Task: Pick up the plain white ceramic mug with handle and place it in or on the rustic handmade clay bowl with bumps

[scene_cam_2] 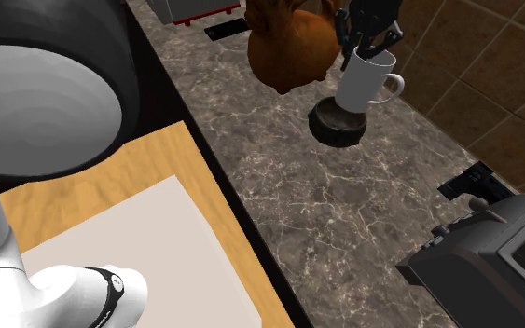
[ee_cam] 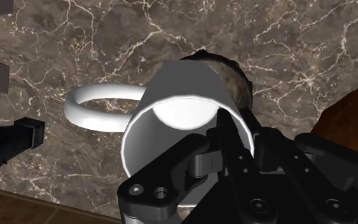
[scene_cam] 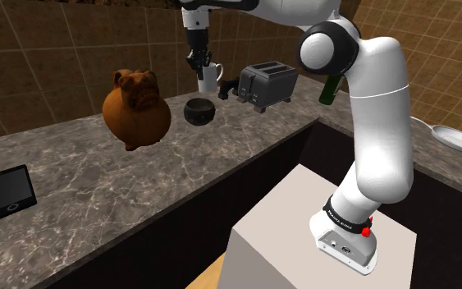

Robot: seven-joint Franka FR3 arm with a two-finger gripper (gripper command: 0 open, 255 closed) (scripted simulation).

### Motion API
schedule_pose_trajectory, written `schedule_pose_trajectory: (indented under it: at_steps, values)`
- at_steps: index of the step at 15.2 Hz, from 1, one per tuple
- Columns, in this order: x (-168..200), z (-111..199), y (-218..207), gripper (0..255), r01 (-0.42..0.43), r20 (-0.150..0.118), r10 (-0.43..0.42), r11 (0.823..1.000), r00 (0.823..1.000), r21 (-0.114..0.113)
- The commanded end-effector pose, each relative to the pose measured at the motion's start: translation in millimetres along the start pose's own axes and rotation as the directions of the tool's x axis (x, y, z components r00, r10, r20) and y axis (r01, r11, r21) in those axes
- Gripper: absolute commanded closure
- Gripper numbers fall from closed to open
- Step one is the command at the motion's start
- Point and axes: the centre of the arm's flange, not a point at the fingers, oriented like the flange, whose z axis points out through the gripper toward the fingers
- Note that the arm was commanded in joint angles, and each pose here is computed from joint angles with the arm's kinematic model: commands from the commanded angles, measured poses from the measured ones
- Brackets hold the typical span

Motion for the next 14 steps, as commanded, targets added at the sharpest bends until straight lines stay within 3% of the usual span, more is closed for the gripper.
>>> schedule_pose_trajectory:
  at_steps: [1,10,14]
  values:
    - [3,10,-1,255,0.000,-0.001,0.000,1.000,1.000,0.000]
    - [11,57,-2,255,0.000,-0.001,0.000,1.000,1.000,0.000]
    - [11,57,-2,255,0.000,-0.001,0.000,1.000,1.000,0.000]
